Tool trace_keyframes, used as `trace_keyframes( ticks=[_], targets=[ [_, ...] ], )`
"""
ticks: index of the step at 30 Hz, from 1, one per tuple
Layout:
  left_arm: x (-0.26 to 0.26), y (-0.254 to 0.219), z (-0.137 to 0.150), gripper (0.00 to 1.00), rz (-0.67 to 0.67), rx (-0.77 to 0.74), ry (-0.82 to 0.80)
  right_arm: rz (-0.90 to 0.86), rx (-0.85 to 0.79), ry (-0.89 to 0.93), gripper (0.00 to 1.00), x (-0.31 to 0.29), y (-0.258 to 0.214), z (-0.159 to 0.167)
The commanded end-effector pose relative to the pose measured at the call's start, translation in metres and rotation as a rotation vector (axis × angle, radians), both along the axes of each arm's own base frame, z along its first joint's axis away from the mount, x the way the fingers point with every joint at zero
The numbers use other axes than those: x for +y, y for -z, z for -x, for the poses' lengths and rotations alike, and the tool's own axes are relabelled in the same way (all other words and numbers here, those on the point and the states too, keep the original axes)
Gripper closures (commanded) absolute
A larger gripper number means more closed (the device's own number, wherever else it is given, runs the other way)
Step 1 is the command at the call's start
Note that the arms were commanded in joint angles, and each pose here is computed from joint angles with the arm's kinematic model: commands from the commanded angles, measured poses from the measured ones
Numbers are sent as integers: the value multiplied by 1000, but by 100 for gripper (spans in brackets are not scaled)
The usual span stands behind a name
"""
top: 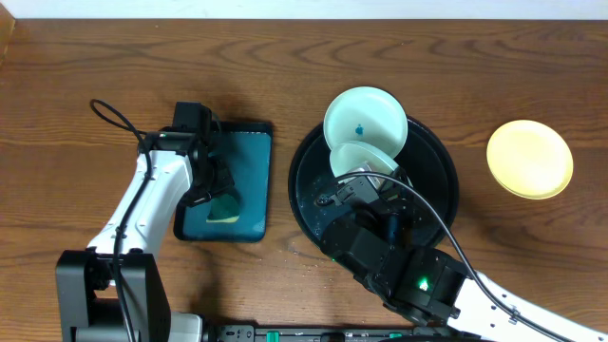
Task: Clean dirty plates on tray and stack at the side
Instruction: 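Carry the pale green plate right and stack it on the yellow plate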
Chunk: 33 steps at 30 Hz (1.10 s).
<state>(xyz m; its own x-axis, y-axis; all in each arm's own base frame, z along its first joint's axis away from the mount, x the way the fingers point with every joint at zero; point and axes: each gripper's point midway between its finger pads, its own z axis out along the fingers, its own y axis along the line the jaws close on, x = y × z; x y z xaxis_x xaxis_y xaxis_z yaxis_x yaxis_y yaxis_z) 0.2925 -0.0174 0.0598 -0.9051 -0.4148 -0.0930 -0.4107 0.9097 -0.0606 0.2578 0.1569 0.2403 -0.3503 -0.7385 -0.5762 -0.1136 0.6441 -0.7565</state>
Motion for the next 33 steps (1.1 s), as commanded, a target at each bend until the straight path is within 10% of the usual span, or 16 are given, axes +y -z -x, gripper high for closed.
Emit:
trace_keyframes(
  ticks=[1, 33],
  targets=[
    [0, 1, 2, 92, 0, 7, 12, -17, -45, 14, 99, -1, -17, 0],
    [0, 1, 2, 92, 0, 7, 12, -103, 62, -36, 99, 10, 5, -2]
  ],
)
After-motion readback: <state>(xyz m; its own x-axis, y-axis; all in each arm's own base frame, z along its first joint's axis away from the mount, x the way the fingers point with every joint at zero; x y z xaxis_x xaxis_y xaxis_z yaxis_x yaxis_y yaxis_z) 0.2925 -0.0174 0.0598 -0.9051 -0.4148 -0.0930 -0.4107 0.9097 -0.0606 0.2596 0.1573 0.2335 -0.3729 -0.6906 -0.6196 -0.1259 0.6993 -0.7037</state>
